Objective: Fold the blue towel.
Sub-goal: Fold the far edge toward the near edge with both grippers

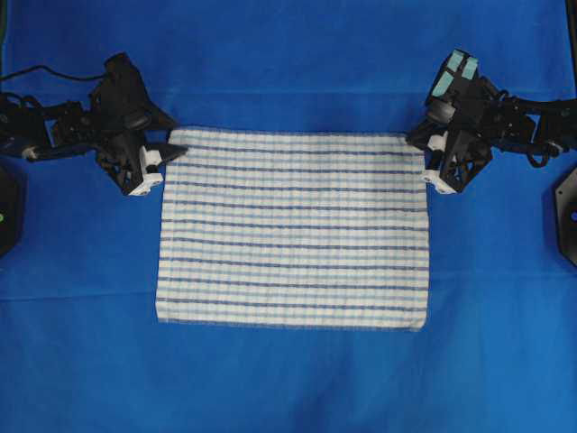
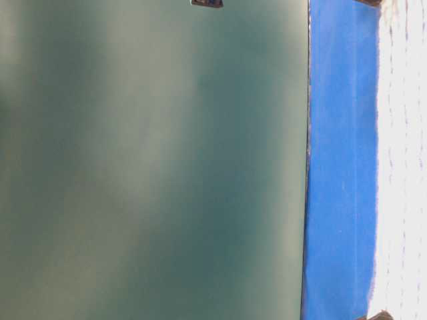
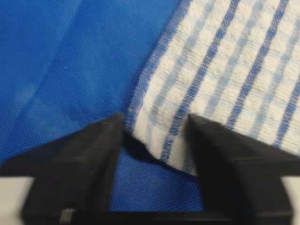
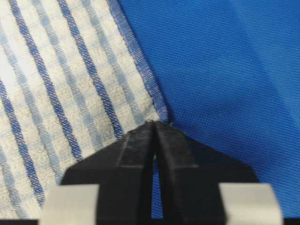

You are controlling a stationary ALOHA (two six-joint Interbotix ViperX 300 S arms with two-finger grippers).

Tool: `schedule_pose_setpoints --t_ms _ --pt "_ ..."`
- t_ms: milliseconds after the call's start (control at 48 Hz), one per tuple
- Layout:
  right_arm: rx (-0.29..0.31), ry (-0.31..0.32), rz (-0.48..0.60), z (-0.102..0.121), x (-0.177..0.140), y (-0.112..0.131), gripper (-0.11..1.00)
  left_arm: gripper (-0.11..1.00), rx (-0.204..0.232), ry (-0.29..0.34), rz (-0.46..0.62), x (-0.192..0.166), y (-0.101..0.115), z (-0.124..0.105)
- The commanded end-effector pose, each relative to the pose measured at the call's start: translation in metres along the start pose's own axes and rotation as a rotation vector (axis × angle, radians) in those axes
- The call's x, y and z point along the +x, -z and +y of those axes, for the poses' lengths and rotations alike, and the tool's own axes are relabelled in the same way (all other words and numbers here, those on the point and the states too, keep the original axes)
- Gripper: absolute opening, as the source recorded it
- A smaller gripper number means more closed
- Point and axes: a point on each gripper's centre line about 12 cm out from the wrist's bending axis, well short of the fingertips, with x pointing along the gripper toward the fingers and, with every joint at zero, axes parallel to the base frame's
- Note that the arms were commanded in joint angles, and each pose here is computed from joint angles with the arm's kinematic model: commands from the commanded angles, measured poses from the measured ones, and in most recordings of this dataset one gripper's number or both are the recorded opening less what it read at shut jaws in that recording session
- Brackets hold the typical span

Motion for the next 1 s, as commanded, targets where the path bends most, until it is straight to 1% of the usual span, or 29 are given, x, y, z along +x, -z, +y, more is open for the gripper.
schedule_pose_setpoints --t_ms 0,21,83,146,188,396,605,750,896,980 --pt "-0.002 0.0 -0.022 0.0 -0.001 -0.007 -0.01 0.33 0.007 0.001 -0.003 0.0 -0.005 0.0" --pt "-0.005 -0.001 -0.023 0.0 -0.001 -0.007 -0.01 0.27 0.009 0.0 -0.003 0.0 -0.005 0.0" --pt "-0.005 -0.001 -0.023 0.0 -0.001 -0.007 -0.01 0.15 0.01 0.001 -0.002 0.0 -0.005 0.0" --pt "-0.005 -0.002 -0.026 0.0 -0.001 -0.008 -0.01 0.07 0.013 0.002 -0.002 0.0 -0.005 -0.001" --pt "-0.005 -0.002 -0.026 0.0 -0.001 -0.008 -0.01 0.04 0.013 0.002 -0.005 0.0 -0.006 -0.001" --pt "-0.005 -0.002 -0.035 0.001 -0.001 -0.011 -0.01 0.04 0.018 0.001 -0.026 -0.002 -0.012 0.0" --pt "-0.005 -0.005 -0.081 0.001 -0.016 -0.024 -0.01 0.04 0.049 0.001 -0.075 -0.018 -0.03 0.0" --pt "-0.003 -0.006 -0.11 0.001 -0.03 -0.03 -0.01 0.04 0.049 0.001 -0.115 -0.032 -0.039 0.0" --pt "-0.001 -0.008 -0.136 0.002 -0.04 -0.033 -0.01 0.04 0.036 0.004 -0.121 -0.038 -0.038 -0.001" --pt "0.004 -0.008 -0.132 0.002 -0.04 -0.032 -0.01 0.04 0.039 0.011 -0.12 -0.038 -0.037 -0.003"
